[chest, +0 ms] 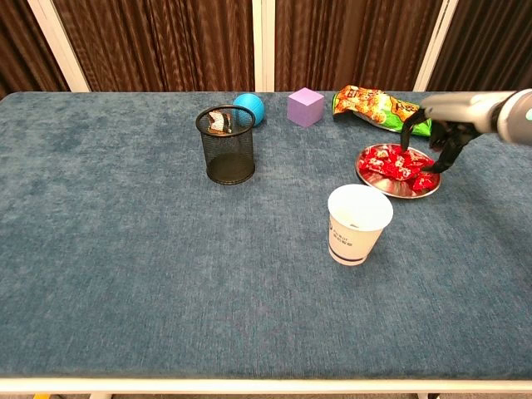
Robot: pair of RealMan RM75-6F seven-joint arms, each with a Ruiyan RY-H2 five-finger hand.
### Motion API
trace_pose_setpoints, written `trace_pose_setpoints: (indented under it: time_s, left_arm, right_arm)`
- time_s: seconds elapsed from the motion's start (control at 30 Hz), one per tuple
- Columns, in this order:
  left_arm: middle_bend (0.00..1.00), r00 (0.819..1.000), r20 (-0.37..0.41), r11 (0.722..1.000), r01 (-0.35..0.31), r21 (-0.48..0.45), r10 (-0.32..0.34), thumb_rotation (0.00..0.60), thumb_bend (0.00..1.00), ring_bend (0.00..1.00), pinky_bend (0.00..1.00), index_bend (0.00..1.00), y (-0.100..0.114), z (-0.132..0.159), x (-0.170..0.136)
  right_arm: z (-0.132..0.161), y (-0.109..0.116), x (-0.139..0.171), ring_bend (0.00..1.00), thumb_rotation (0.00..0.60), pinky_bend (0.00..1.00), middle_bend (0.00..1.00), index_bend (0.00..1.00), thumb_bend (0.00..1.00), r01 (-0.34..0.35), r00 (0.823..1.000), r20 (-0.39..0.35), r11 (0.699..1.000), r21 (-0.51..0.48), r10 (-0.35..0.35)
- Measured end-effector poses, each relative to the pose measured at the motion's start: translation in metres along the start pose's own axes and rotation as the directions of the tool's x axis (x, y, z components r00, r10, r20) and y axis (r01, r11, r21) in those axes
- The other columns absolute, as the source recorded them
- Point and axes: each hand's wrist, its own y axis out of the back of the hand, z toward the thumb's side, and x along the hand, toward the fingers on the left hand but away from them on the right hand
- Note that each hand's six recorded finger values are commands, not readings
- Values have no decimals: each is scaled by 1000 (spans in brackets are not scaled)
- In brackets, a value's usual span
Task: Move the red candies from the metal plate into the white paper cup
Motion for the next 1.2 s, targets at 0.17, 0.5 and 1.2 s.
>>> trace_pose_setpoints:
  time_s: [0.17,0.5,1.2]
  left_arm:
    - [161,1000,-1,1000,3,-5,-3,600,1,140,194,214,-1,-1,0]
    - [161,1000,-3,1000,5,-6,-5,600,1,140,194,214,-2,-2,0]
    - [161,1000,-4,1000,-2,-5,2,600,1,140,194,214,-2,-3,-1]
  right_arm:
    - [4,-8,-9,916,600,1000,952,396,237,-17,1000,14,1000,21,17]
    - [4,-17,-23,917,600,1000,953,432,266,-28,999,44,999,27,27]
    - [30,7,6,926,600,1000,958,603,374,33,996,-77,997,-65,-38]
